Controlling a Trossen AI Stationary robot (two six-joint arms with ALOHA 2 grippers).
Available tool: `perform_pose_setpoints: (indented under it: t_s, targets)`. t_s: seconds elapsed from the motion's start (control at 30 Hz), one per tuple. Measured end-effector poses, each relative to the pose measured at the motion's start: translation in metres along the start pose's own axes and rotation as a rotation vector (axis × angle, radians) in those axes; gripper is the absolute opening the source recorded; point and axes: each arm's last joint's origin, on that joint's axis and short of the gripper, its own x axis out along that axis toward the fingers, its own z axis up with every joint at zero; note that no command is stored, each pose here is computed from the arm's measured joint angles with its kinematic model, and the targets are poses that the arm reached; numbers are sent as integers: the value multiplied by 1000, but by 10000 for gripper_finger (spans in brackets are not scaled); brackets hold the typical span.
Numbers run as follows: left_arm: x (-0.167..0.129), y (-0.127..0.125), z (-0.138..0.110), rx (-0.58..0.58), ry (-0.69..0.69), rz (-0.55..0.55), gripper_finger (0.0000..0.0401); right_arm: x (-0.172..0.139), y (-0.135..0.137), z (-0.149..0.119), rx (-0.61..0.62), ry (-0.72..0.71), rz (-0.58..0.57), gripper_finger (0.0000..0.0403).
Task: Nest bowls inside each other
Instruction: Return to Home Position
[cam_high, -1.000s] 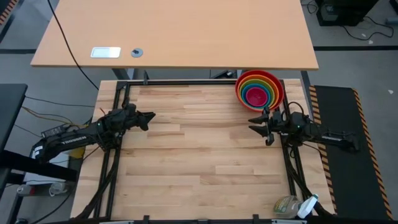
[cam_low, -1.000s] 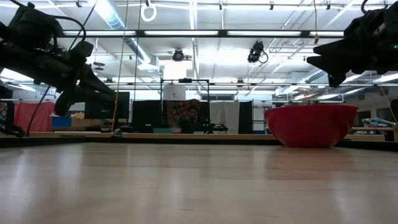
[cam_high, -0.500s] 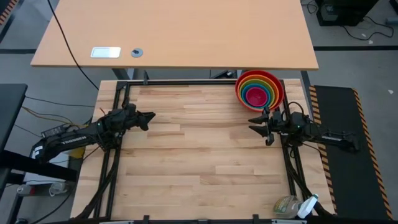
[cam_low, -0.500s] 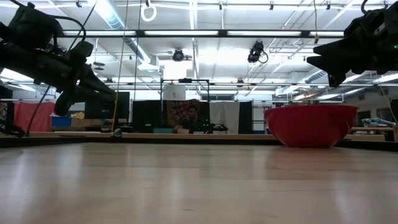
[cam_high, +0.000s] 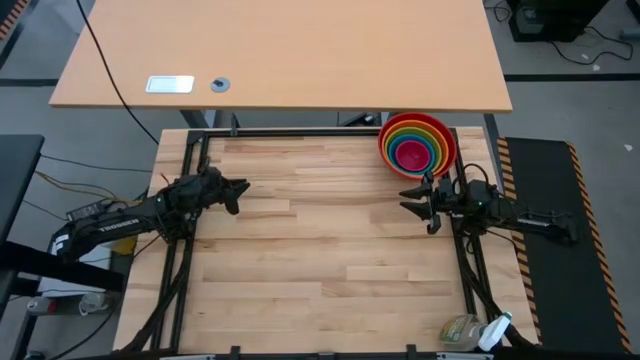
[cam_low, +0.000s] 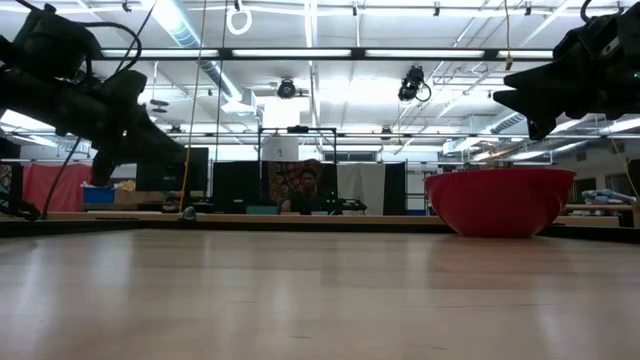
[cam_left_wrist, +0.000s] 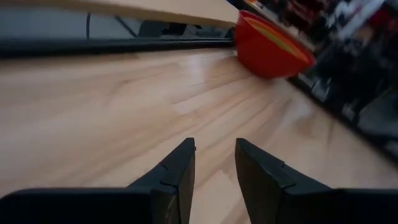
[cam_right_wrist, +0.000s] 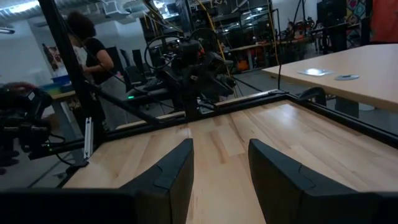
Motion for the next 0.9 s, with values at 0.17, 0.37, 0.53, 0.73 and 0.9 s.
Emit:
perform_pose_setpoints:
  t_s: [0.17, 0.37, 0.53, 0.73, 0.9]
  targets:
    - [0, 0, 0, 299, -2, -1, 117, 0, 0, 0, 0, 0, 0, 160]
    - [-6, -2, 4, 446, -63, -27, 117, 0, 0, 0, 0, 0, 0, 160]
    - [-11, -4, 9, 433, -135, -52, 117, 0, 0, 0, 0, 0, 0, 160]
    - [-11, -4, 9, 433, -134, -51, 117, 0, 0, 0, 0, 0, 0, 160]
    - [-11, -4, 9, 433, -135, -52, 117, 0, 0, 0, 0, 1, 0, 160]
